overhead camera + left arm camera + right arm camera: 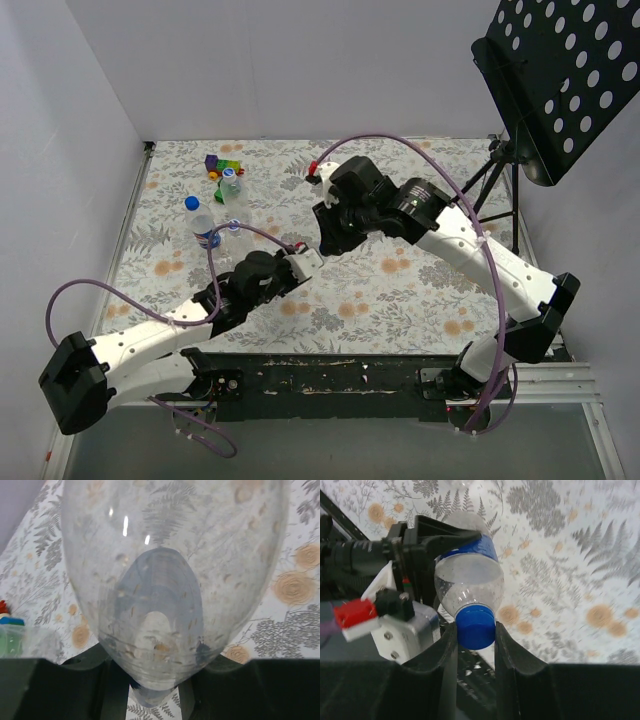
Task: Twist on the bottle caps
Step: Screw the bottle cap onto the plastic bottle.
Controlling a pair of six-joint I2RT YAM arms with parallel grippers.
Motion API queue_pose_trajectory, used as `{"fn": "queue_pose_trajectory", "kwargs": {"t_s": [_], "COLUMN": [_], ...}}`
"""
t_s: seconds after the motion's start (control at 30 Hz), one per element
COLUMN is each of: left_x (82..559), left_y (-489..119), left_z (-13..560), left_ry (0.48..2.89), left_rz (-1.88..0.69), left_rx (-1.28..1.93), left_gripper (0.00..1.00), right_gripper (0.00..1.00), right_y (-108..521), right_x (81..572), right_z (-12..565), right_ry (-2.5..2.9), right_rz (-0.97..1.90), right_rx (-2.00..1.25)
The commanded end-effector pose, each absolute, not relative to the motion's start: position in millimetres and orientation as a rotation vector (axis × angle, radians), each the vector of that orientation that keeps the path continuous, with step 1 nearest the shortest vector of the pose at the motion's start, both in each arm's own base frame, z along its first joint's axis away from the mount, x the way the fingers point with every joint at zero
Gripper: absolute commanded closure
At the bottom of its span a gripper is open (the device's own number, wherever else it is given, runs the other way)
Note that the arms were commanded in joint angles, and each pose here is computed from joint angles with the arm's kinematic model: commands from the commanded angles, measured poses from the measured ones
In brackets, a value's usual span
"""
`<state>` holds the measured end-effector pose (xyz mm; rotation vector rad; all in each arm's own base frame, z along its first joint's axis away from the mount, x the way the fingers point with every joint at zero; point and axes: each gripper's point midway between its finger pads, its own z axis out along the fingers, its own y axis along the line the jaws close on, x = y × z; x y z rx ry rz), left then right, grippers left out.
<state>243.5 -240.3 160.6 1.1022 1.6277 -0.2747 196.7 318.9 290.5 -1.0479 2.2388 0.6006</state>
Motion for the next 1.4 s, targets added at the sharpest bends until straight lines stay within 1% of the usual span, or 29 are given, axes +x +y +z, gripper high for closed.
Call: {"fn": "queue_pose_trajectory", "kwargs": {"t_s": [0.0, 0.1, 0.13, 0.17, 0.23, 0.3, 0.33, 0.43, 0.6, 0.73, 0.87, 1.13, 1.37], "left_x": [272, 273, 273, 272, 267, 259, 254, 243, 213, 186, 164, 155, 153], "left_y": [-220, -216, -217, -220, -230, -243, -249, -263, -282, -295, -304, -308, -307], "left_z": [242, 239, 237, 232, 227, 219, 217, 215, 207, 201, 198, 195, 197], "left_ry": [1.422, 1.425, 1.428, 1.438, 1.449, 1.449, 1.449, 1.457, 1.449, 1.418, 1.396, 1.376, 1.357], "left_rz": [-0.015, 0.040, 0.041, 0.030, -0.022, -0.120, -0.175, -0.340, -0.623, -0.800, -0.951, -1.016, -1.017], "left_rx": [0.770, 0.775, 0.786, 0.814, 0.867, 0.947, 0.980, 1.063, 1.241, 1.366, 1.447, 1.490, 1.499], "left_gripper": [0.75, 0.76, 0.75, 0.75, 0.75, 0.75, 0.75, 0.74, 0.72, 0.71, 0.71, 0.71, 0.71], "right_gripper": [0.99, 0.99, 0.95, 0.88, 0.70, 0.54, 0.48, 0.40, 0.36, 0.36, 0.36, 0.37, 0.43], "right_y": [303, 306, 304, 305, 304, 302, 300, 292, 272, 267, 266, 277, 290], "right_x": [187, 196, 199, 199, 199, 193, 189, 174, 154, 134, 124, 107, 106], "right_z": [256, 284, 295, 307, 328, 343, 350, 358, 360, 358, 355, 343, 335], "right_ry": [2.567, 2.466, 2.431, 2.397, 2.344, 2.298, 2.266, 2.148, 1.933, 1.706, 1.529, 1.384, 1.375], "right_rz": [0.561, 0.627, 0.639, 0.664, 0.707, 0.729, 0.743, 0.742, 0.704, 0.715, 0.715, 0.729, 0.737], "right_rx": [-0.484, -0.417, -0.402, -0.410, -0.448, -0.552, -0.623, -0.892, -1.209, -1.491, -1.658, -1.843, -1.902]}}
